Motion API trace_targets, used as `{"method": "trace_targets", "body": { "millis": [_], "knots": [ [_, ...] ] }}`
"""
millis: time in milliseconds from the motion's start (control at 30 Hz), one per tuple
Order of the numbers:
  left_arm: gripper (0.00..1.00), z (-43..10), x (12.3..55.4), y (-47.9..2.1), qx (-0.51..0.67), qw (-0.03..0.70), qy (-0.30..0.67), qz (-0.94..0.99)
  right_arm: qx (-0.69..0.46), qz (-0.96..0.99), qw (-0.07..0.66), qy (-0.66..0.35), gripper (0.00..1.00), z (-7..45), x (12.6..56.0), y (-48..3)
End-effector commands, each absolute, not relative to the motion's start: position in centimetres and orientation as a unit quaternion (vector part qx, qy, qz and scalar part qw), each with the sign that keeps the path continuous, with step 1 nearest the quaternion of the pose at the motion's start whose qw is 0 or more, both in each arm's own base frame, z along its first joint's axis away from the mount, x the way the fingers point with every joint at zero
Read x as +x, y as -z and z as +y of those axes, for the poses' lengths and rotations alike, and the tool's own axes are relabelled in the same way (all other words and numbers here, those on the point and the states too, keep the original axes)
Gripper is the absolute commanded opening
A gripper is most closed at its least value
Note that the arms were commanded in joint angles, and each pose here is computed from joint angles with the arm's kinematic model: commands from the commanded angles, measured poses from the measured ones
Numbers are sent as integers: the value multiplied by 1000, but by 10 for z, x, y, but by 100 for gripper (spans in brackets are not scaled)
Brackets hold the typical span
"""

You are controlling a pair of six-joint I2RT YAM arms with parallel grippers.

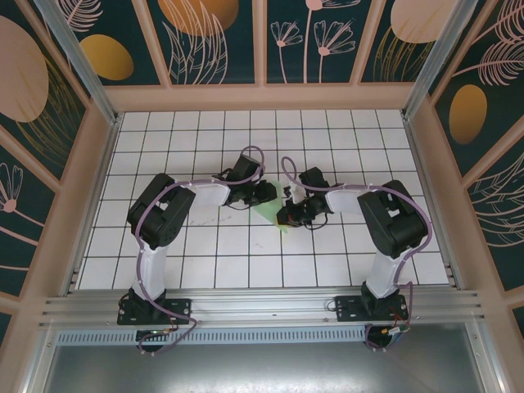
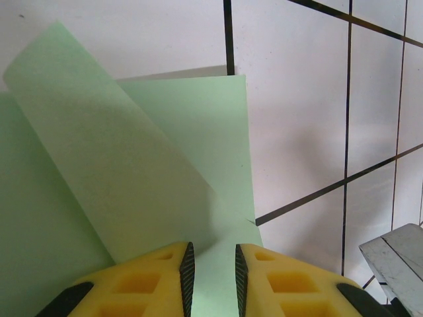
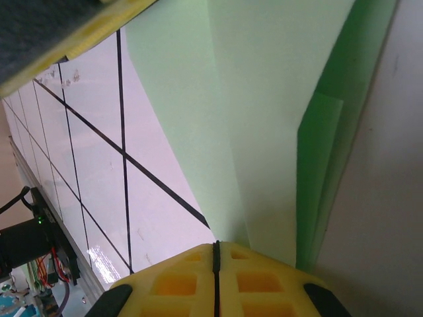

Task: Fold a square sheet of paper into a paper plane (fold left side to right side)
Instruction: Fourth fold the wing at the center of the table.

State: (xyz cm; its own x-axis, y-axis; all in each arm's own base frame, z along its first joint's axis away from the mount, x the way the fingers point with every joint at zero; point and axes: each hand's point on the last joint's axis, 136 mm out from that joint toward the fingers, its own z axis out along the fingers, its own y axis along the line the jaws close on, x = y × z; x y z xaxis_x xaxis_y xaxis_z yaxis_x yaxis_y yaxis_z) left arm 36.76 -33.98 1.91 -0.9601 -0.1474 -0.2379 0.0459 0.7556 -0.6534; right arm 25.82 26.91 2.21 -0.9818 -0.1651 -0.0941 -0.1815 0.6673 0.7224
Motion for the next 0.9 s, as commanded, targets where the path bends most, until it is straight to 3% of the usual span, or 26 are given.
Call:
{"method": "trace_targets", "body": {
  "millis": [0,867],
  "knots": [
    [26,-308,340,24,-46,80,268,959,-89,922,-18,-376,9,260,245,-6],
    [26,-306,341,27,-48,81,260,961,-77,925,-72,-364,6,242,199,3]
  ]
}}
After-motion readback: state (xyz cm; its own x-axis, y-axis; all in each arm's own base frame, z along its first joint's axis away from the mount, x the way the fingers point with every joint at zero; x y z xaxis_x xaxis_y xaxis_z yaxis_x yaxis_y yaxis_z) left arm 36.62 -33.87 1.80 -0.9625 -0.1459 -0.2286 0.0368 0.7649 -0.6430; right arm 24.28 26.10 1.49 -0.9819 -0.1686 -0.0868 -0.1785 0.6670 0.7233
